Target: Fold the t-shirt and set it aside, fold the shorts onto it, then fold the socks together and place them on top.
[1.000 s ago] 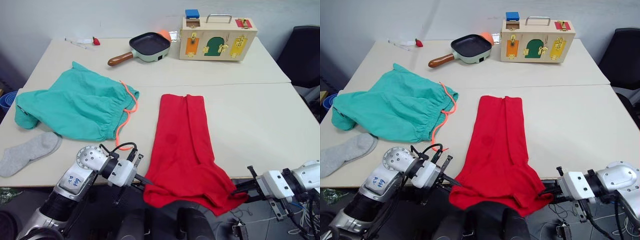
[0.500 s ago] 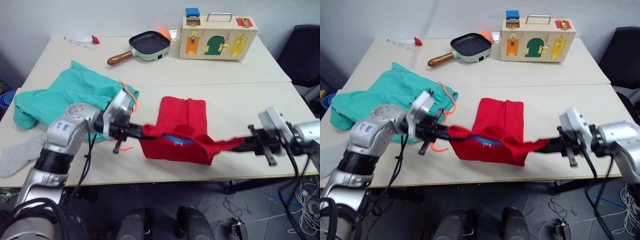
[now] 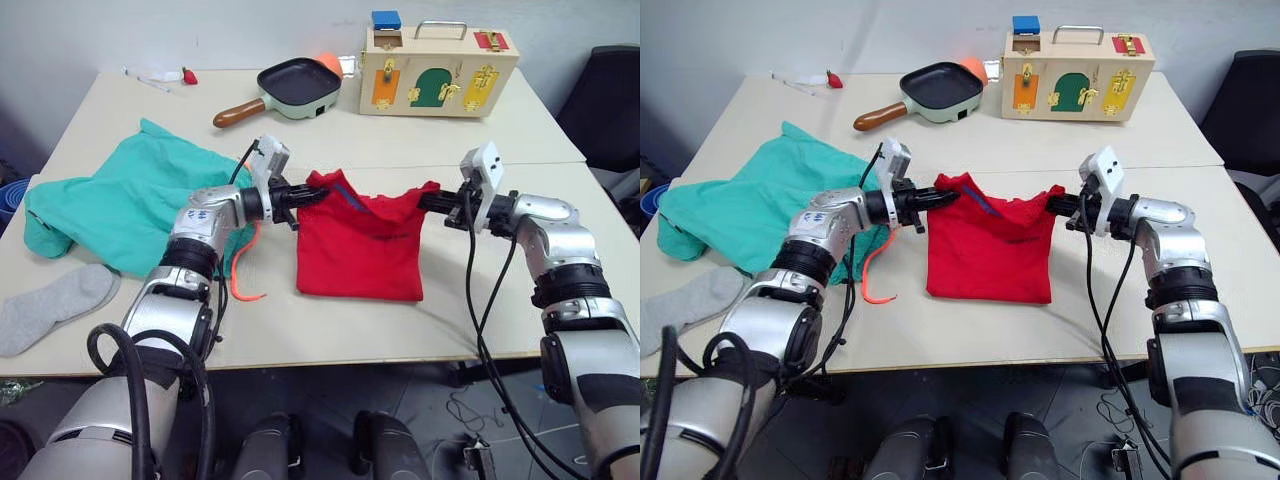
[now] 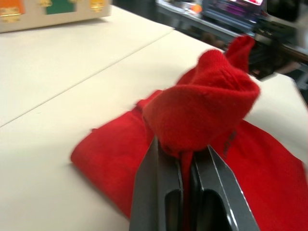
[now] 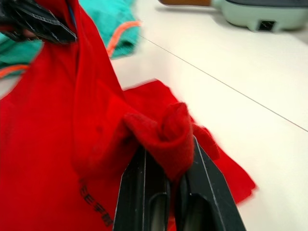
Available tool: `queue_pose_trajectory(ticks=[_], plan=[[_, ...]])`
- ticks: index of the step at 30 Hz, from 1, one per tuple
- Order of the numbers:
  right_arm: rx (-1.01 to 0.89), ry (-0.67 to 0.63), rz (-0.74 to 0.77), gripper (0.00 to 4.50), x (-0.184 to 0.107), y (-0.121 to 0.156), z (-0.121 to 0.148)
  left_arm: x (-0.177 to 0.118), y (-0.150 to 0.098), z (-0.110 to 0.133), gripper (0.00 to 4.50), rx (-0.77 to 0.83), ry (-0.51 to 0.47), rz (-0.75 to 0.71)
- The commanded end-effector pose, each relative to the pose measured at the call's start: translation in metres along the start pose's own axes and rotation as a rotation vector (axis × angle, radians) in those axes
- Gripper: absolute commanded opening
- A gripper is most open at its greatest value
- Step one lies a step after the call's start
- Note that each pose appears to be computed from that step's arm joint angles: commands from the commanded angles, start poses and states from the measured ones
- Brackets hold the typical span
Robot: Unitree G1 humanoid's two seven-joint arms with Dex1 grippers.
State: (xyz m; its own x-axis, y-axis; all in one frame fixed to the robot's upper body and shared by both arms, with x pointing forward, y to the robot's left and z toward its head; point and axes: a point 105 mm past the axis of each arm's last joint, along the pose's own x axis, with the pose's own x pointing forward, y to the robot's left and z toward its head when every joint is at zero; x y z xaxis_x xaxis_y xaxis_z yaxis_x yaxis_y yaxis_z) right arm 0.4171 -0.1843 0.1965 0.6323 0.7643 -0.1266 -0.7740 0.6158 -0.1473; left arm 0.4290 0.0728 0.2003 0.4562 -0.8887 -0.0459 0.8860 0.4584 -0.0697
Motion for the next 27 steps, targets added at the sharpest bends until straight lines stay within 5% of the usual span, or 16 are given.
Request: queue_pose_trajectory(ticks=[1,15,22,27], plan=[[0.000,-0.031,-0.058,0.00,0.001,-0.010,0.006,0.005,0.006,0.007,0.08,0.008,-0.030,0.050],[0.056,-0.064,-0.277,0.00,0.018,-0.027,-0.008,0.010,0.022,-0.020,0.28,-0.028,-0.007,0.232],[-0.066,-0.082,-0.359,2.14,0.003,-0.040,0.002,-0.006,0.044,0.006,2.27,0.013,-0.134,0.409],[-0.120,-0.109,-0.306,3.88,-0.029,-0.045,0.013,-0.020,0.042,0.023,3.86,0.145,-0.143,0.351]])
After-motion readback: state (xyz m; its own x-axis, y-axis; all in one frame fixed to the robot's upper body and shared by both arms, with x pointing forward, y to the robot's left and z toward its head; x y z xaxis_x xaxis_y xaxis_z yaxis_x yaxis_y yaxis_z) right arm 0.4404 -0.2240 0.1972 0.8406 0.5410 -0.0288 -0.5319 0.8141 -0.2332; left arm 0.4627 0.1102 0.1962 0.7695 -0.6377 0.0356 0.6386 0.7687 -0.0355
